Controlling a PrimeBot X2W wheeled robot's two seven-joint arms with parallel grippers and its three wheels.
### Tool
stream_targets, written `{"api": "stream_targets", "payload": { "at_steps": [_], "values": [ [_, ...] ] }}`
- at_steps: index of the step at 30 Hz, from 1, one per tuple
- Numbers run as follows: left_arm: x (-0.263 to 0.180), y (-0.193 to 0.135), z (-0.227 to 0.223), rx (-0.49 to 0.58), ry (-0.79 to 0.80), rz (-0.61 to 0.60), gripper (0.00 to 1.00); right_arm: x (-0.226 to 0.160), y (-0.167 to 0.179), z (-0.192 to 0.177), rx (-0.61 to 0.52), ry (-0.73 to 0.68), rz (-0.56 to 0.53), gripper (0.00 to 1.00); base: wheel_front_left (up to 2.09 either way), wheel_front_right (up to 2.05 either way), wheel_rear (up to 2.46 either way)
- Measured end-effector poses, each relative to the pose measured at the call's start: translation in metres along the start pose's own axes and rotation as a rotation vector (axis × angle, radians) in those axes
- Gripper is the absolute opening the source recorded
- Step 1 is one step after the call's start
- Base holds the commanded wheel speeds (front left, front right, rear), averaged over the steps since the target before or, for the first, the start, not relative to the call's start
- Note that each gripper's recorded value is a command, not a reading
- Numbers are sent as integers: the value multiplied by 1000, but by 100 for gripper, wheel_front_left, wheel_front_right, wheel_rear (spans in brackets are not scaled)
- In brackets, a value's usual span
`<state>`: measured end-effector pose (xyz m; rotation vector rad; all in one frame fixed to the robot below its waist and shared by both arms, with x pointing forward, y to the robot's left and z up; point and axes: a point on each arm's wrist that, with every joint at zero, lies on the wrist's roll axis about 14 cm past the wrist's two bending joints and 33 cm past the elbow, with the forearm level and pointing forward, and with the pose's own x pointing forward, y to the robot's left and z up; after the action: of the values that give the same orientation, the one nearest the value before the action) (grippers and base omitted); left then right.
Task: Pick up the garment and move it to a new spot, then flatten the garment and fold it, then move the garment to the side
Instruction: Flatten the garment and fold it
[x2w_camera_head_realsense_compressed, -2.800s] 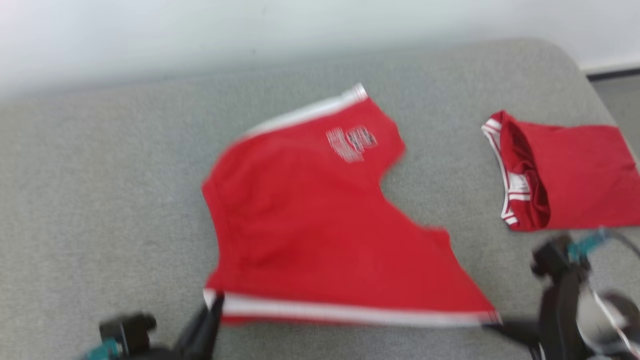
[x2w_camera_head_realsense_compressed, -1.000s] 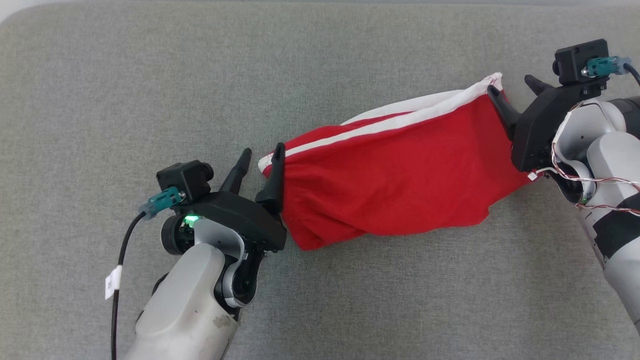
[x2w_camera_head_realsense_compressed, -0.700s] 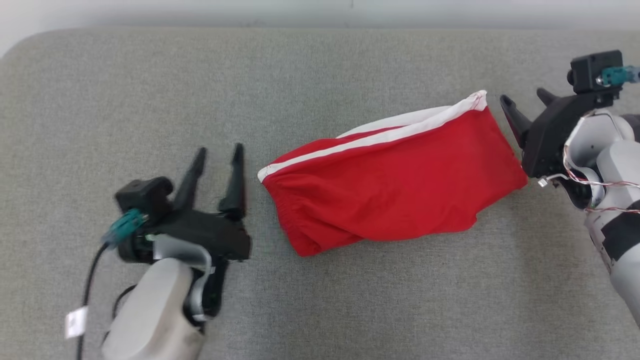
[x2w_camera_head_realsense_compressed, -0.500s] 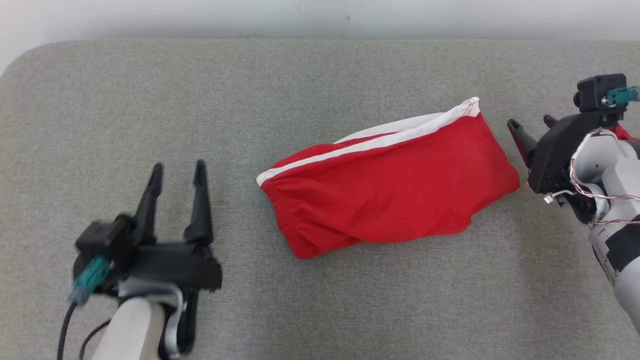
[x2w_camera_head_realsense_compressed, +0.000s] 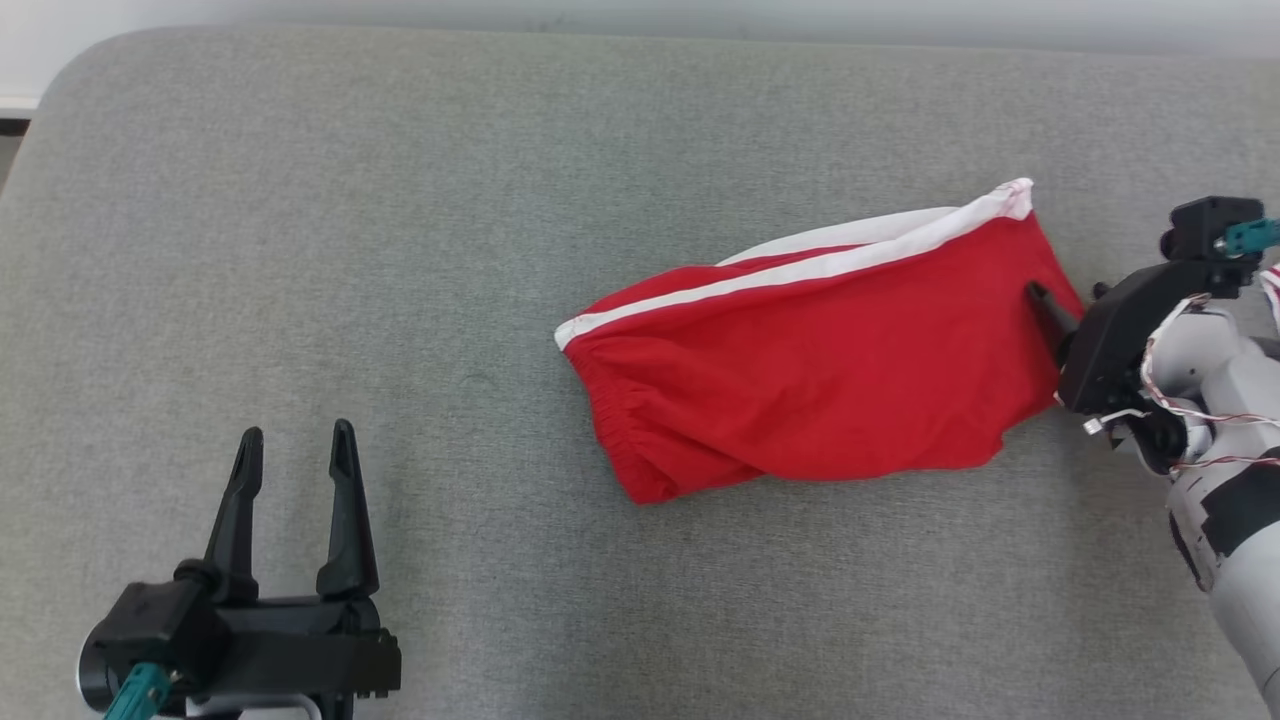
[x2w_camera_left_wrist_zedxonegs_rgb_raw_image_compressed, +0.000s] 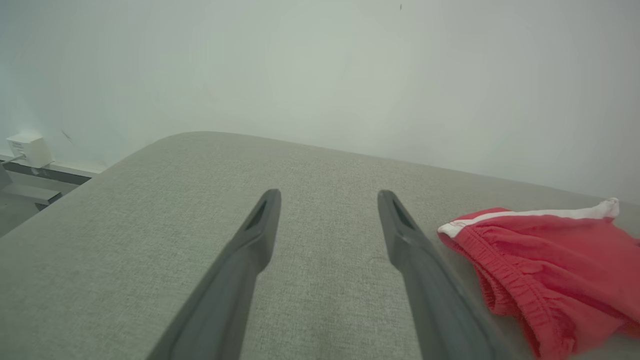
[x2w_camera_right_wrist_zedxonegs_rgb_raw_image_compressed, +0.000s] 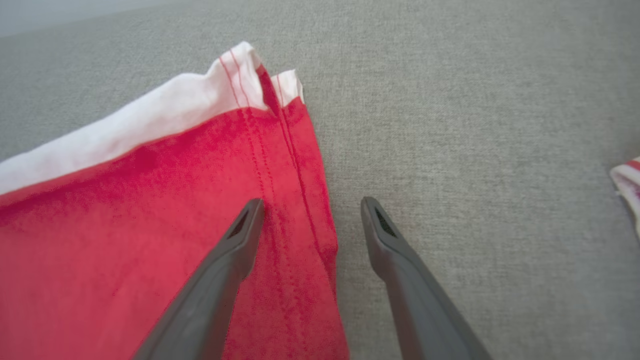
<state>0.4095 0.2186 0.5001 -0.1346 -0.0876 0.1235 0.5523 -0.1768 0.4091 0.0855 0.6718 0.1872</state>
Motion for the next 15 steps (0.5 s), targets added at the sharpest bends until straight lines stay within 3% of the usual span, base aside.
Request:
{"api": "stream_targets", "payload": {
  "at_steps": [10, 11, 12, 15],
  "values": [
    [-16, 12, 0, -17, 12, 38, 100, 12, 12, -28, -79, 135, -2, 100, 0, 0, 0],
    [-17, 12, 1, -20, 11, 39, 100, 12, 13, -29, -75, 139, 1, 57, 0, 0, 0],
    [-18, 12, 1, -24, 10, 42, 100, 12, 14, -29, -79, 142, 1, 0, 0, 0, 0],
    [-20, 13, 1, -31, 12, 46, 100, 9, 14, -30, -113, 146, -6, 0, 0, 0, 0]
  ]
}}
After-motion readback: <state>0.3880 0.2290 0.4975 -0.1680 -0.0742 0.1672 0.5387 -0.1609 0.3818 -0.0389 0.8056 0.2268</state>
